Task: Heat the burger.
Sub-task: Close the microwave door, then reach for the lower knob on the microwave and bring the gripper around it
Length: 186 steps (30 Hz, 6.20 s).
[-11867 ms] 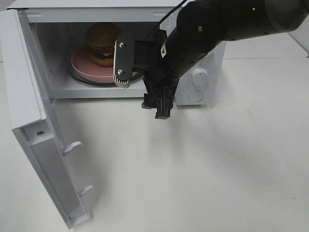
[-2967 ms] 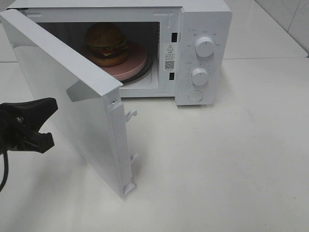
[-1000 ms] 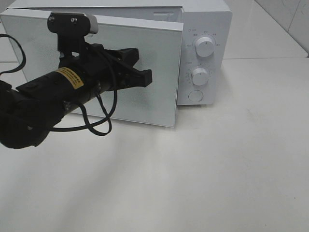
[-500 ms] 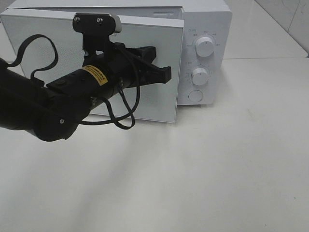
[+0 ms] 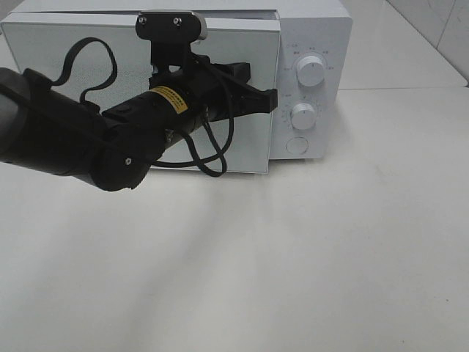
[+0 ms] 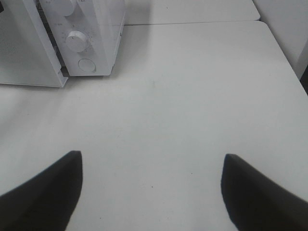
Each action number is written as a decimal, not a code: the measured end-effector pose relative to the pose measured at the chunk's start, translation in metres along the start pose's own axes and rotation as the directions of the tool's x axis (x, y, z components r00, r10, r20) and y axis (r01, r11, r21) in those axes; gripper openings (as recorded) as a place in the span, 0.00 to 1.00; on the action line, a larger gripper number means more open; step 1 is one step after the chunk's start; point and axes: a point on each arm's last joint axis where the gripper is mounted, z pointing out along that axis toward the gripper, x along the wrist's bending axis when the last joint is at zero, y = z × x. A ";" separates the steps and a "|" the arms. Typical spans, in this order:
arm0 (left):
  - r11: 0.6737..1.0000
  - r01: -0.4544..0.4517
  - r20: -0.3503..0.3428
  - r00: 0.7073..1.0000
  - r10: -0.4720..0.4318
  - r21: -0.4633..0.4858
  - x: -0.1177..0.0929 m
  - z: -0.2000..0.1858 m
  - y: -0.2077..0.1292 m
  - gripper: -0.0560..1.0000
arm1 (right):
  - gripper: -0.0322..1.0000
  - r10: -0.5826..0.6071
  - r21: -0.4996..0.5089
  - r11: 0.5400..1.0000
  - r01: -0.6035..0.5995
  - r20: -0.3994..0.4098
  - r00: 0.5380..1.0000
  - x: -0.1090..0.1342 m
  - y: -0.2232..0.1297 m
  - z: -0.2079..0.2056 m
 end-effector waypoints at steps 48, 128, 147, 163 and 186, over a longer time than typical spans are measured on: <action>0.892 -0.109 0.107 0.992 0.069 0.439 -0.028 -0.005 -0.005 0.34 | 0.75 0.000 0.000 1.000 0.000 0.000 1.000 0.000 0.000 0.000; 0.628 0.412 -0.549 0.835 0.030 0.660 0.081 -0.345 0.055 0.99 | 0.75 0.000 0.000 1.000 0.000 0.000 1.000 0.000 0.000 0.000; 0.927 0.157 -0.536 0.842 0.054 0.340 0.035 -0.409 0.067 0.99 | 0.75 0.000 0.000 1.000 0.000 0.000 1.000 0.000 0.000 0.000; 0.964 0.095 -0.529 0.847 0.054 0.249 0.024 -0.423 0.063 0.99 | 0.75 0.000 0.000 1.000 0.000 0.000 1.000 0.000 0.000 0.000; 0.964 0.095 -0.529 0.847 0.054 0.249 0.024 -0.423 0.063 0.99 | 0.74 -0.013 -0.177 0.984 0.007 -0.034 0.999 0.007 0.034 0.017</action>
